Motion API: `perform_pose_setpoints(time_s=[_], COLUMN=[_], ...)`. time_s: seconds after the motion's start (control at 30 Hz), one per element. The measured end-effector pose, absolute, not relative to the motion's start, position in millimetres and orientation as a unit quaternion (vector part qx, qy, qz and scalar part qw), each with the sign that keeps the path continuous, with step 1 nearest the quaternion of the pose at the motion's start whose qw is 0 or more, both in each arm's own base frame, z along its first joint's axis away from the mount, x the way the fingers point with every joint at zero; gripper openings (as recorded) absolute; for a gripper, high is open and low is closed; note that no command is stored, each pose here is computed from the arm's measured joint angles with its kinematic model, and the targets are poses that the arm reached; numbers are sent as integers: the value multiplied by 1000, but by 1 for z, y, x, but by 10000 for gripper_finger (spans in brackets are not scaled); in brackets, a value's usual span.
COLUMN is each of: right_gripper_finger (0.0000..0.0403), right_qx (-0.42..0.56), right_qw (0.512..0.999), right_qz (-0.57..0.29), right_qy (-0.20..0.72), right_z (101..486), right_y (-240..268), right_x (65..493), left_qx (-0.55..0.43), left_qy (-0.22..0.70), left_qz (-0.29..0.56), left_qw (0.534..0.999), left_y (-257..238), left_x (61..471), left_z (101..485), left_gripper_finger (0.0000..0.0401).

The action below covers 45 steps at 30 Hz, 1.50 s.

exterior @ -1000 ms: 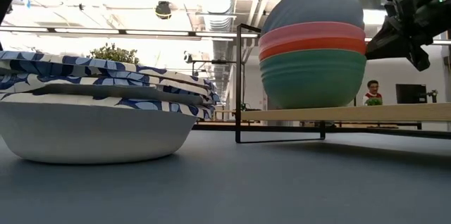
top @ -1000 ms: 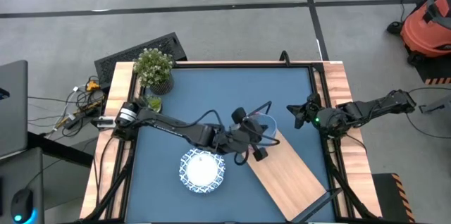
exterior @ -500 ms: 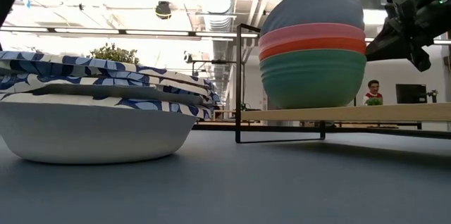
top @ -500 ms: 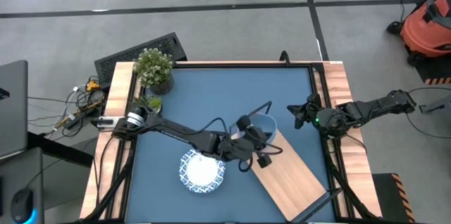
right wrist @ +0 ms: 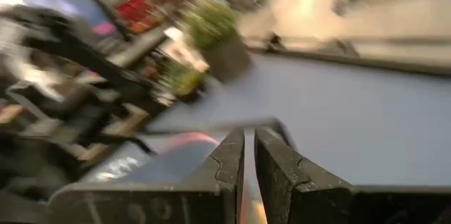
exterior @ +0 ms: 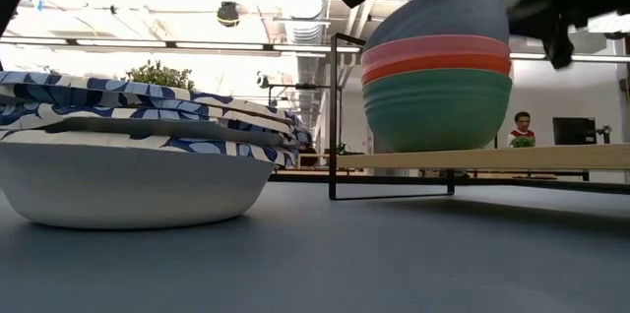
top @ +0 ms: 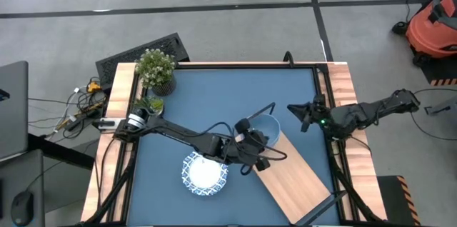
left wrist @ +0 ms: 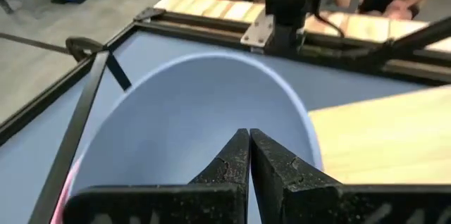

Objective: Place and stack bowls onto a shelf
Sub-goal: Stack the blue bowl on top of the pink bowl on the shelf

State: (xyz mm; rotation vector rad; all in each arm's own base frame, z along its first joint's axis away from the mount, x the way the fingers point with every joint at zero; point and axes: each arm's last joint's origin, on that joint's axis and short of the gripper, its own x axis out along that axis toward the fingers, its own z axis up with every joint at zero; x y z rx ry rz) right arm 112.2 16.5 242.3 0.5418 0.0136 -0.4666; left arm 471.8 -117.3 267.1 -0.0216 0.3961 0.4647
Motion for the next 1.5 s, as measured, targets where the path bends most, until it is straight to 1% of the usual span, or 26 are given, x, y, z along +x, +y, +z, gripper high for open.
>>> perform_pose_setpoints(time_s=[0.13,0.3,0.53,0.73,1.07,1.23,1.37,1.5], right_gripper_finger=[63,63,63,63,63,63,63,63], right_qx=[244,219,201,190,194,184,177,183], right_qw=[953,964,971,971,970,972,972,973], right_qz=[-176,-148,-123,-125,-122,-104,-99,-96], right_qy=[-21,15,46,70,78,105,117,107], right_z=[253,246,236,226,224,219,215,217], right_y=[24,38,57,64,66,67,69,70], right_x=[115,124,140,150,152,152,155,156], left_qx=[-3,17,63,98,117,126,123,117], left_qy=[195,188,160,144,144,156,151,148], left_qz=[247,245,259,279,287,288,292,288], left_qw=[949,951,950,944,940,937,936,939], left_y=[-116,-118,-122,-123,-122,-121,-119,-117], left_x=[470,466,461,458,458,455,446,434], left_z=[268,291,328,350,355,355,368,383], left_gripper_finger=[0,0,0,0,0,0,0,0])
